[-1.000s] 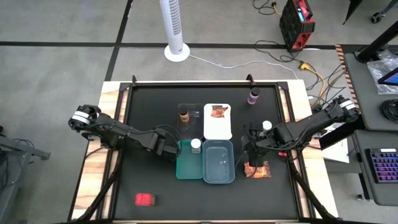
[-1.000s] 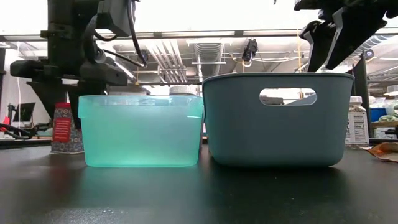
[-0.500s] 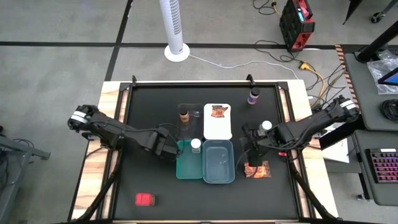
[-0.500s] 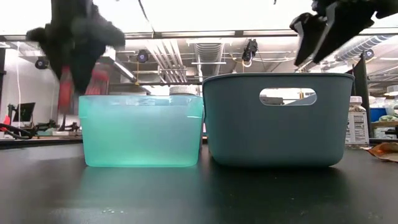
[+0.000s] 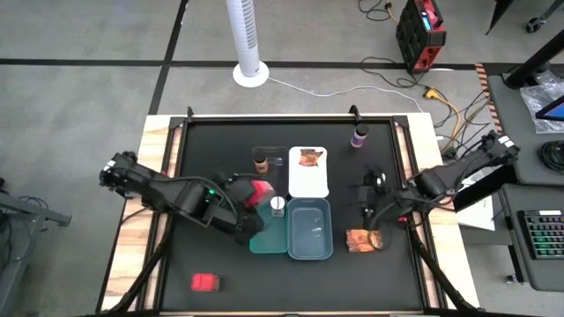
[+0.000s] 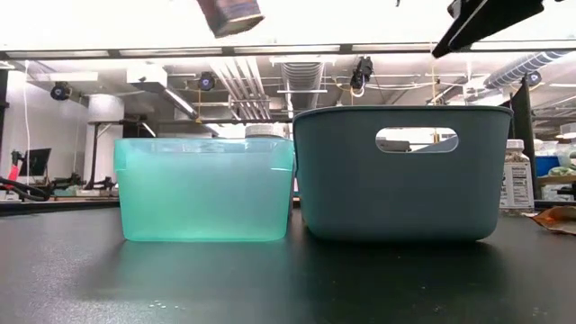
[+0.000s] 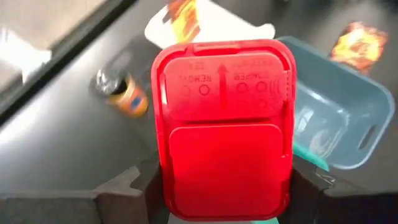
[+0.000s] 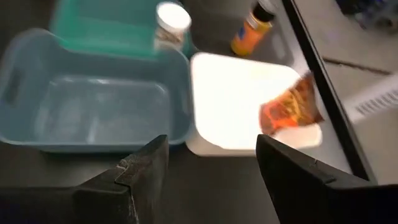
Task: Sort spices by type
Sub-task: Put the top red seasoning can into the blue bin
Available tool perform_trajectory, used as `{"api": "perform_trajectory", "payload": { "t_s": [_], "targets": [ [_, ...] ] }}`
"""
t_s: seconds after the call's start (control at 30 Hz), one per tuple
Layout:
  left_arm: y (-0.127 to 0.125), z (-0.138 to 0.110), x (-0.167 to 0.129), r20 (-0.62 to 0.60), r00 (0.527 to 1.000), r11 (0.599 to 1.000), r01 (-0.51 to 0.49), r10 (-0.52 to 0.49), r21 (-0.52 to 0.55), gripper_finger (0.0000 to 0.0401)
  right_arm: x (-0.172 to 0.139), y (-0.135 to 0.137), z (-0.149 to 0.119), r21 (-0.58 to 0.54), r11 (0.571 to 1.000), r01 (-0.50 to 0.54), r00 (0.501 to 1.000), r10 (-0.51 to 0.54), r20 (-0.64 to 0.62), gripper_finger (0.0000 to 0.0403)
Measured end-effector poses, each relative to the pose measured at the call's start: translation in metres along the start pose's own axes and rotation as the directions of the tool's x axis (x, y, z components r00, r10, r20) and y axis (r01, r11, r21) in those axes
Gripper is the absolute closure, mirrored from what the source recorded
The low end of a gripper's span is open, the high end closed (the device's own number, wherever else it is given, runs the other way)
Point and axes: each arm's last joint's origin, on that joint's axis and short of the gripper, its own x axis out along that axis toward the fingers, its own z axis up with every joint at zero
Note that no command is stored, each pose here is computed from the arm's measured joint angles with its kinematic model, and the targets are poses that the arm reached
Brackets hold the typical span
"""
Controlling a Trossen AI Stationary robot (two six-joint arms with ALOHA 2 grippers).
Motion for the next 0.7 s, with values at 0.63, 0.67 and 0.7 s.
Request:
{"api": "perform_trajectory", "payload": {
  "t_s": [0.63,0.67,0.7],
  "targets": [
    [-0.104,0.028,0.073,0.100,0.994,0.828,-0.023,-0.040,0.561,0.0207,0.021,0.047,0.022,-0.093,0.991,-0.096,0.936,0.122,0.330,0.0130],
    [-0.107,0.032,0.074,0.107,0.993,0.821,-0.024,-0.045,0.571,0.0206,0.023,0.048,0.023,-0.087,0.992,-0.096,0.935,0.120,0.334,0.0125],
    [-0.109,0.035,0.073,0.115,0.992,0.815,-0.024,-0.052,0.579,0.0206,0.025,0.049,0.023,-0.089,0.992,-0.093,0.937,0.118,0.329,0.0120]
  ]
}}
